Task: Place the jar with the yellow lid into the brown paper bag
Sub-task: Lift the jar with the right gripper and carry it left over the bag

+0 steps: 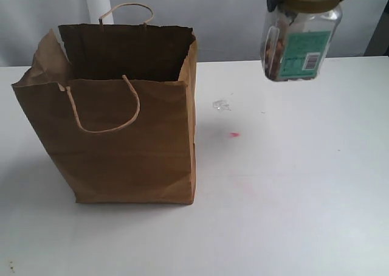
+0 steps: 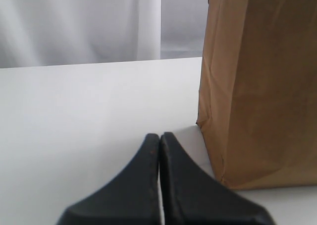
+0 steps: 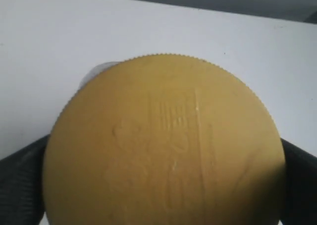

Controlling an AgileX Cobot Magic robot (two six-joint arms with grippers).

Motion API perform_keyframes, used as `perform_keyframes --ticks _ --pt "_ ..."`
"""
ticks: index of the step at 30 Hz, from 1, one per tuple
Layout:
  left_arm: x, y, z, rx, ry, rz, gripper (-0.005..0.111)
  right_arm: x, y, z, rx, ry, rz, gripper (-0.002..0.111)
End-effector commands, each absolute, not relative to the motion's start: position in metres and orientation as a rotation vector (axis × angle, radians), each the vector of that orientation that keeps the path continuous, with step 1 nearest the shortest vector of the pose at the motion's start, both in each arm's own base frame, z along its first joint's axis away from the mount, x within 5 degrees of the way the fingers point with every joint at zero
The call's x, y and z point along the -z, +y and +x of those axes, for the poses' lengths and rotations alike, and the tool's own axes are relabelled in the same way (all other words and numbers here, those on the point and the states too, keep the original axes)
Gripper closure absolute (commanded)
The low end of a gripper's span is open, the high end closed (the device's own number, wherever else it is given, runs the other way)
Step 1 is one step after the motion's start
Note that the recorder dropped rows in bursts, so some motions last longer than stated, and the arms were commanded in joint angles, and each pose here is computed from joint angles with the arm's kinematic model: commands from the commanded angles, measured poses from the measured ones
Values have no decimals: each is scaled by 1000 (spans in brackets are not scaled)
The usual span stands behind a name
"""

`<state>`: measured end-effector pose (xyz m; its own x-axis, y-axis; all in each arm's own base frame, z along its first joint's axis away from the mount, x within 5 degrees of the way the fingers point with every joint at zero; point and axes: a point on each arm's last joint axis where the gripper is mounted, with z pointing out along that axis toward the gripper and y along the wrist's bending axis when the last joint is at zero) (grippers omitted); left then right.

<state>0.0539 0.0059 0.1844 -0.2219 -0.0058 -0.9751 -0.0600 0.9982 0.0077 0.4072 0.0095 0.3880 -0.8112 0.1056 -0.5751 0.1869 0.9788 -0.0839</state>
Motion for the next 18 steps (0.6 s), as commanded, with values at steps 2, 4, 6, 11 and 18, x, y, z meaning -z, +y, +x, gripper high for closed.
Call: perform_keyframes --ticks 2,4,6,11,18 --pt "-186 5 54 -38 1786 -48 106 -441 15 372 39 2378 143 108" --pt "-186 5 54 -38 1786 -48 106 -456 20 361 -36 2318 94 108" --pt "-186 5 54 -38 1786 -48 106 -469 25 353 -93 2263 39 108" --pt "-186 5 54 -38 1786 -48 106 -499 48 333 -196 2092 -122 108" --pt "-186 5 54 -38 1786 -48 106 -514 111 324 -351 1874 -403 108"
